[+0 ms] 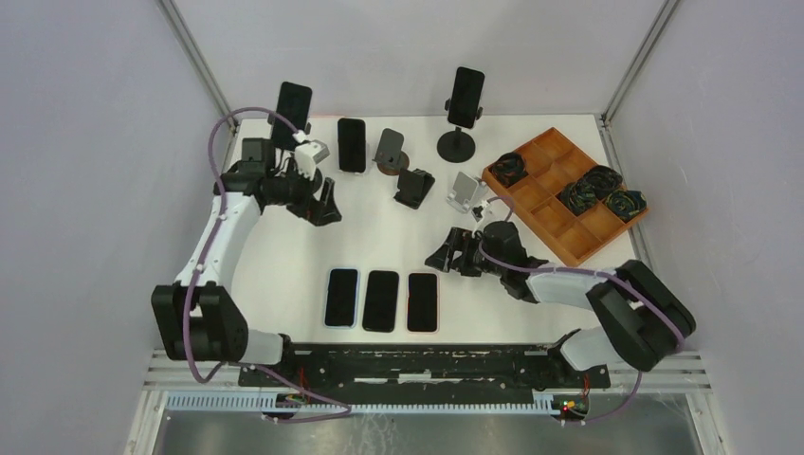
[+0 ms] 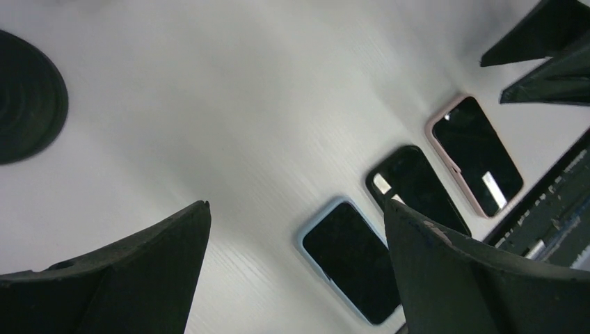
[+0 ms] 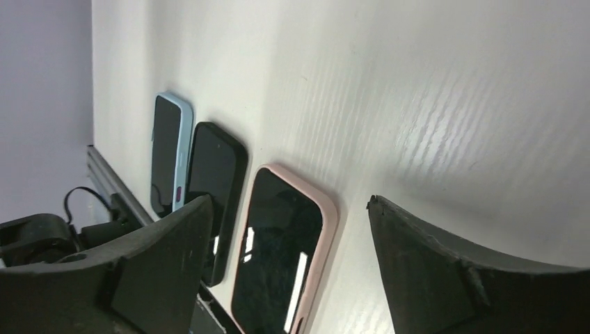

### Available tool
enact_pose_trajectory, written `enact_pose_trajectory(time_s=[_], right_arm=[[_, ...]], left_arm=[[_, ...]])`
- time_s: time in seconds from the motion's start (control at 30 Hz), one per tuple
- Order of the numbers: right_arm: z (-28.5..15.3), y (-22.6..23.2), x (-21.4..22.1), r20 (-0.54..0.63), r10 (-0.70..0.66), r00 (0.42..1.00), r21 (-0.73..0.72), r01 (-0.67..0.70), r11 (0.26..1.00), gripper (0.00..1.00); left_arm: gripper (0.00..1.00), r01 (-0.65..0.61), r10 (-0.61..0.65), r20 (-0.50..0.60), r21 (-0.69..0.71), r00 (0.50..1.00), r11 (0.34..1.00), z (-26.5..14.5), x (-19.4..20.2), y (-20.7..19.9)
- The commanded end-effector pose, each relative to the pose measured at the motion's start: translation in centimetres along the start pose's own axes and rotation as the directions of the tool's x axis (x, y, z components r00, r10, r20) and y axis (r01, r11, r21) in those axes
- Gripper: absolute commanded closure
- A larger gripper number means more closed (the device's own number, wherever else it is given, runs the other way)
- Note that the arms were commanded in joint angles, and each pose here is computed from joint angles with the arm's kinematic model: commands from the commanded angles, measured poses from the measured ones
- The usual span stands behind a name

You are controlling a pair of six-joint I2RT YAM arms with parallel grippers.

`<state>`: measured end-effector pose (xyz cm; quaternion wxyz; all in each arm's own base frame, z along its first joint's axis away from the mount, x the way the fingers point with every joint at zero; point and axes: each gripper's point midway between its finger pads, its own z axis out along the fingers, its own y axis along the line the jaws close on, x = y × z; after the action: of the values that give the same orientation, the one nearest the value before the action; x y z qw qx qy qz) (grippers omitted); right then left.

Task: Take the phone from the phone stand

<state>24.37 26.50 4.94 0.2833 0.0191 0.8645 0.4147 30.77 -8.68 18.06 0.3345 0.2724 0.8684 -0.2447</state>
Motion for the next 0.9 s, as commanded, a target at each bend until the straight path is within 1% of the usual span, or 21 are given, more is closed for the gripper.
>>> enact_pose_trajectory(time_s=[0.0,0.13,0.3,0.4,0.43,0.5,0.57,0.6,0.67,0.73,0.8,0.87], right_arm=[[-1.7,0.3,-3.6,0.091,-0.189,0.978,0.098,0.181,0.979,0.09],[-3.4,1.1,-5.3,0.144,-0.263,0.954,0.124,0.246,0.961,0.07],[-4.5,1.4,-5.9,0.173,-0.296,0.940,0.141,0.273,0.951,0.05],[-4.6,1.6,-6.1,0.174,-0.307,0.936,0.141,0.285,0.948,0.05],[-4.6,1.8,-6.2,0.173,-0.311,0.934,0.137,0.290,0.947,0.04],[-4.6,2.2,-6.5,0.172,-0.322,0.931,0.128,0.303,0.944,0.04],[-4.5,2.6,-6.7,0.169,-0.334,0.927,0.114,0.318,0.941,0.04],[-4.5,2.9,-6.8,0.165,-0.340,0.926,0.105,0.326,0.939,0.04],[-4.3,3.1,-6.9,0.151,-0.347,0.926,0.090,0.336,0.937,0.03],[-4.1,3.6,-6.9,0.143,-0.353,0.924,0.071,0.347,0.935,0.03],[-4.1,4.0,-7.0,0.147,-0.356,0.923,0.058,0.351,0.935,0.03],[-4.3,4.3,-7.2,0.160,-0.354,0.921,0.052,0.351,0.935,0.03]], left_arm=[[0.00,-0.045,0.059,0.078,-0.174,0.995,0.984,2.0,-6.8,2.7],[0.00,-0.070,0.099,0.090,-0.280,0.991,0.958,4.1,-11.6,4.9],[0.00,-0.095,0.138,0.093,-0.364,0.986,0.926,7.6,-14.2,5.9],[0.00,-0.081,0.126,0.092,-0.391,0.988,0.917,8.6,-15.3,6.9],[0.00,-0.081,0.120,0.080,-0.375,0.990,0.923,8.5,-15.5,6.6],[0.00,-0.098,0.116,0.044,-0.294,0.992,0.951,7.5,-15.5,4.5],[0.00,-0.144,0.159,0.066,-0.196,0.985,0.970,5.6,-15.9,1.6],[0.00,-0.156,0.175,0.085,-0.188,0.981,0.970,4.7,-16.1,0.8],[0.00,-0.158,0.191,0.135,-0.225,0.972,0.961,3.1,-16.6,0.4],[0.00,-0.130,0.182,0.158,-0.292,0.970,0.947,2.7,-16.9,1.5],[0.00,-0.095,0.154,0.147,-0.347,0.977,0.933,3.7,-16.9,3.2],[0.00,-0.068,0.117,0.117,-0.363,0.986,0.929,5.6,-16.5,4.5]])
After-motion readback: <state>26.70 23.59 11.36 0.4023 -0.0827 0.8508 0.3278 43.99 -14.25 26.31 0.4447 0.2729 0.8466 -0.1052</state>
